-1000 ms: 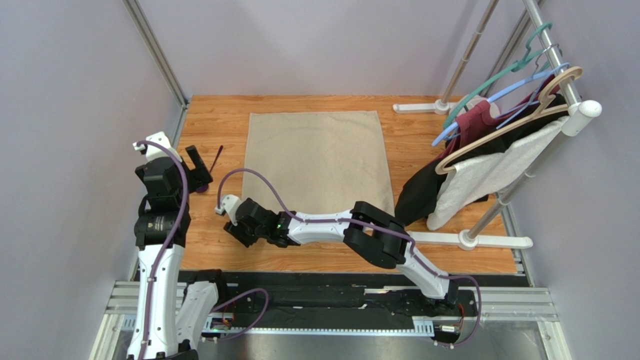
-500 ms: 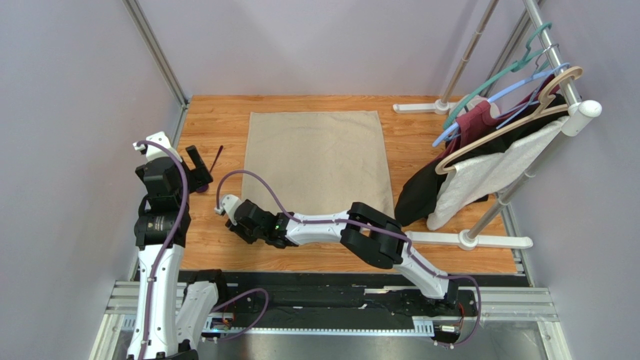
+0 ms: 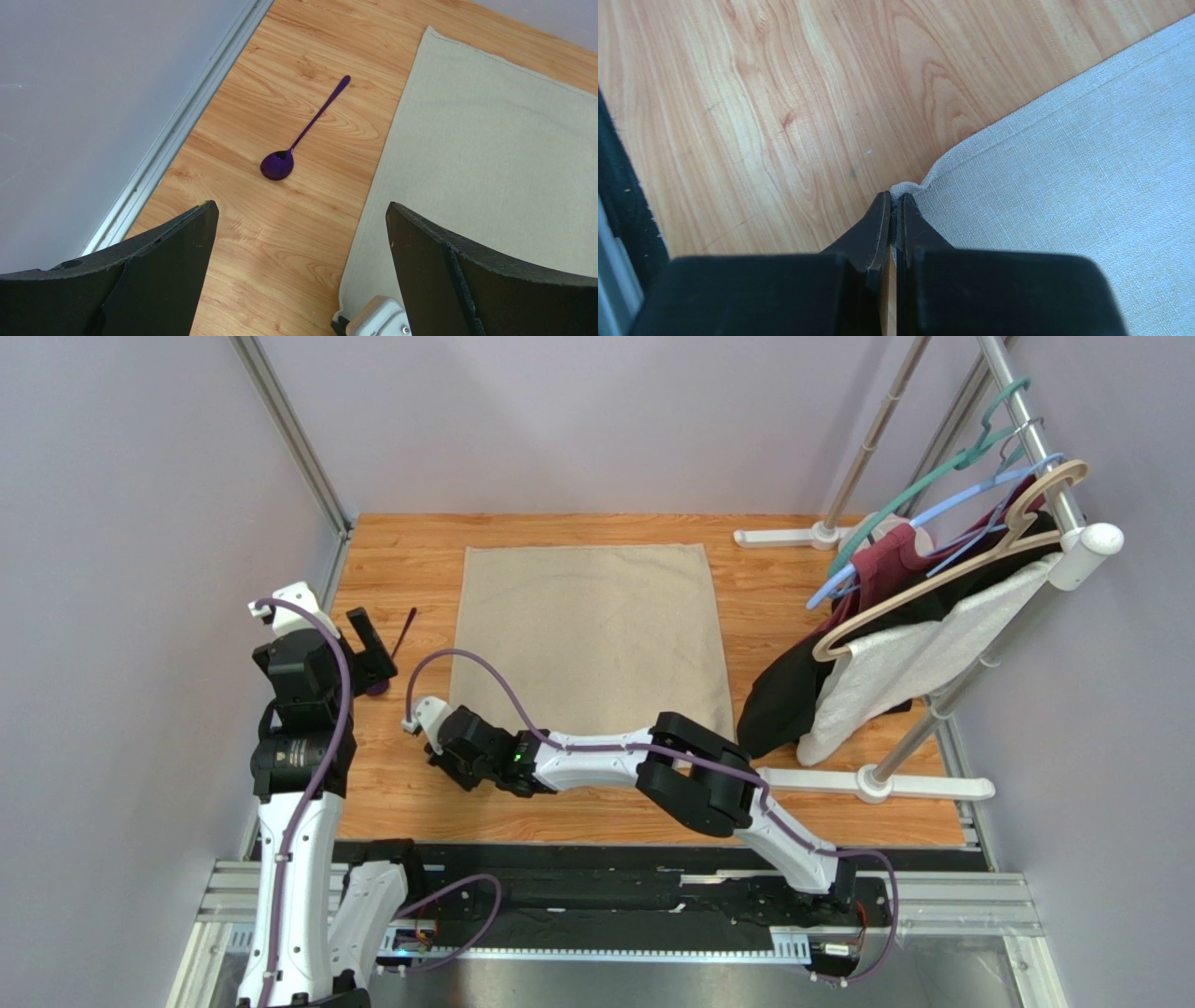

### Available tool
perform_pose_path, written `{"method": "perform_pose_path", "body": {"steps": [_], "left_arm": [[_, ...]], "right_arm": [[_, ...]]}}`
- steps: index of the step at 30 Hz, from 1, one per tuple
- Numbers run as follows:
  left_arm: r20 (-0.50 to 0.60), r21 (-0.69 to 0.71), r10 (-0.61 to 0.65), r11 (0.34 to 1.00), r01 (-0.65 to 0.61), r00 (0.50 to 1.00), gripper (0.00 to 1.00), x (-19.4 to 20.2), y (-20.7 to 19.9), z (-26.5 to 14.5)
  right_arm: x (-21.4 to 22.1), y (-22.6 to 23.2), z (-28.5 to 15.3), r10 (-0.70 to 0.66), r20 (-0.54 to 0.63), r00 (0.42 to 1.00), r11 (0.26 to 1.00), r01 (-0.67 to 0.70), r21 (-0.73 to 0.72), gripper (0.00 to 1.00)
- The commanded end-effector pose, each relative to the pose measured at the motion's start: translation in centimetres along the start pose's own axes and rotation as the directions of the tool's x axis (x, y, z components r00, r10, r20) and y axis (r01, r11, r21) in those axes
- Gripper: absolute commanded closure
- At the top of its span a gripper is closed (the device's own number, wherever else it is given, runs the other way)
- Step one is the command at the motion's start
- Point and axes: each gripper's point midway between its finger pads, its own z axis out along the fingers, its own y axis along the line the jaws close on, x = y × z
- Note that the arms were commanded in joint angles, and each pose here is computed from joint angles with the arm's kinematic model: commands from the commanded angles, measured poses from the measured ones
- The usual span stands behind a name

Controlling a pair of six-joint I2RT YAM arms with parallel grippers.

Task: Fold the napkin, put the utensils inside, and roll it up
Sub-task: Fold the napkin

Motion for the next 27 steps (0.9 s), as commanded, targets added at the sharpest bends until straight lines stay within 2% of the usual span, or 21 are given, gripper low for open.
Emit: {"method": "perform_pose_path", "body": {"steps": [1, 9, 13, 16, 19, 27], "left_arm": [[0.047, -0.007, -0.021, 1.0, 0.021, 0.999, 0.01, -1.7, 0.2, -0.5], [0.057, -0.03, -0.017, 0.999, 0.019, 0.998, 0.01, -1.9, 0.6, -0.7], [0.058, -0.035, -0.017, 0.999, 0.019, 0.998, 0.01, -1.9, 0.7, -0.7], [0.059, -0.038, -0.016, 0.999, 0.018, 0.998, 0.01, -1.9, 0.8, -0.7], [0.056, -0.038, -0.015, 0.999, 0.017, 0.998, 0.01, -1.8, 0.8, -0.7], [0.045, -0.039, -0.01, 0.999, 0.012, 0.999, 0.01, -1.6, 0.7, -0.4]], "right_arm": [[-1.2, 4.6, -1.2, 0.057, -0.011, 0.998, 0.988, -0.058, -0.143, 1.0], [-5.3, 10.0, -3.2, 0.115, 0.032, 0.993, 0.953, -0.101, -0.285, 1.0], [-5.5, 9.7, -3.8, 0.117, 0.031, 0.993, 0.955, -0.104, -0.278, 1.0], [-5.4, 6.8, -4.3, 0.133, 0.035, 0.991, 0.971, -0.123, -0.205, 1.0], [-4.7, 1.7, -5.1, 0.167, 0.029, 0.986, 0.979, -0.162, -0.124, 1.0], [-4.0, -16.2, -8.6, 0.206, 0.029, 0.978, 0.968, -0.208, 0.142, 1.0]]}}
